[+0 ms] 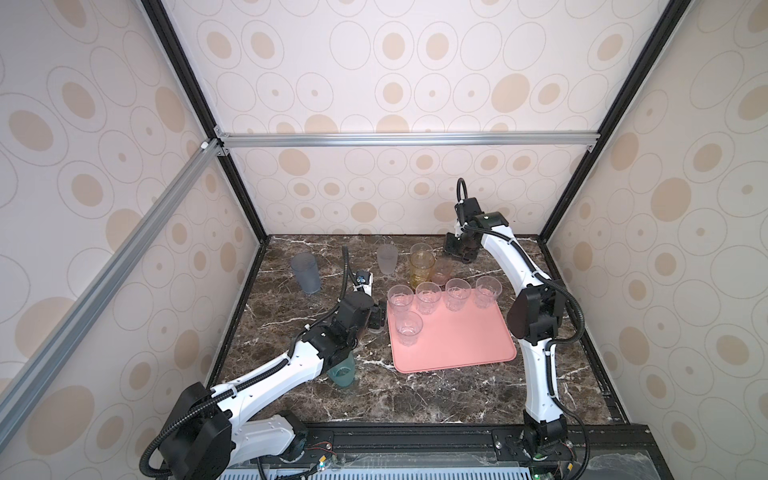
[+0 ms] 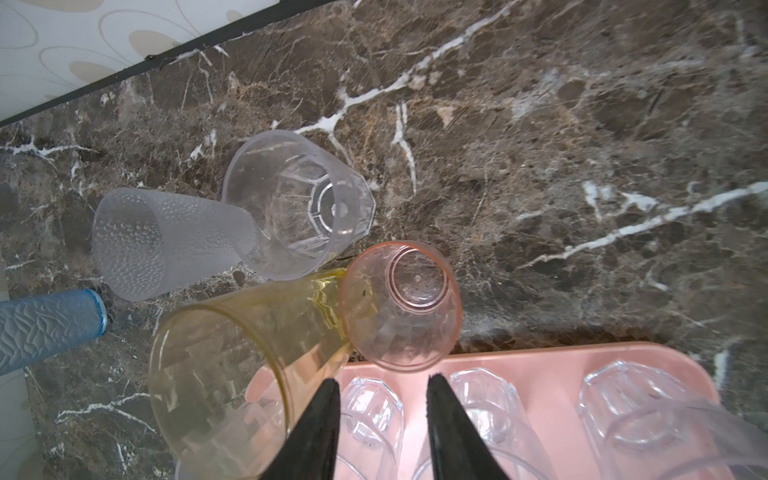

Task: Place the glasses into the tray

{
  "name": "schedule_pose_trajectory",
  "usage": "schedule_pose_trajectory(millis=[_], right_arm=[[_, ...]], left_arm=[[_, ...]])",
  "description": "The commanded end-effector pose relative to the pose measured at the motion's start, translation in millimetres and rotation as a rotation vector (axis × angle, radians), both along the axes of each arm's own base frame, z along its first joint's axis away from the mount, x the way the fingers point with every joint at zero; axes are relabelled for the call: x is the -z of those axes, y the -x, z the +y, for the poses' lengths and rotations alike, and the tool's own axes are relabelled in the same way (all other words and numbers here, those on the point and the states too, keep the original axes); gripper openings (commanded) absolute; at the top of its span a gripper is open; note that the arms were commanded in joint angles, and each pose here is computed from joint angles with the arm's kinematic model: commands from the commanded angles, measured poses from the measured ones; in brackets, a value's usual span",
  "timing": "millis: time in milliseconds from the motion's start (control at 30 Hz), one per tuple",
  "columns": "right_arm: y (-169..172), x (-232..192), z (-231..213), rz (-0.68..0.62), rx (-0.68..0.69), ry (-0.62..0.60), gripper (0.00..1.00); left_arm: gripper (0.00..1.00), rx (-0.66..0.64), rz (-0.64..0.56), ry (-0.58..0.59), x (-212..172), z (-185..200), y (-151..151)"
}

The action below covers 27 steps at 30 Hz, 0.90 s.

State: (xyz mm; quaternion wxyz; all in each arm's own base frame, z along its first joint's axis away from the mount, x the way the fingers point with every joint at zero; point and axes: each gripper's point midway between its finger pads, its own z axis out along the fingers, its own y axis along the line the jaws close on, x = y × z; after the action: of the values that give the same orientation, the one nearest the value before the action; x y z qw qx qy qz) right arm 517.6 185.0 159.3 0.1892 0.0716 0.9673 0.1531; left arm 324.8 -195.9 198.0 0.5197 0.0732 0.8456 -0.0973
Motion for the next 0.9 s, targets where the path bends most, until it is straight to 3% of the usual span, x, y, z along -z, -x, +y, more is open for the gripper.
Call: schedule_pose_trajectory(millis=[0,533,867], right_arm=[[6.0,13.0,18.8,0.041,-0.044,-0.006,0.37],[12.9,16.6,45.1,0.048,-0.088,-0.01,0.37],[-18.6,-11.5,12.3,-0.082,-0.023,0.043,0.38]], left_arm=[[0.75,-0.002,-0.009,0.014,-3.8,-3.2,-0.3],[0.75,-0.003,-0.007,0.003,-0.2,-1.9,0.9],[0.77,-0.044,-0.026,-0.022,-5.6,12.3,4.9]])
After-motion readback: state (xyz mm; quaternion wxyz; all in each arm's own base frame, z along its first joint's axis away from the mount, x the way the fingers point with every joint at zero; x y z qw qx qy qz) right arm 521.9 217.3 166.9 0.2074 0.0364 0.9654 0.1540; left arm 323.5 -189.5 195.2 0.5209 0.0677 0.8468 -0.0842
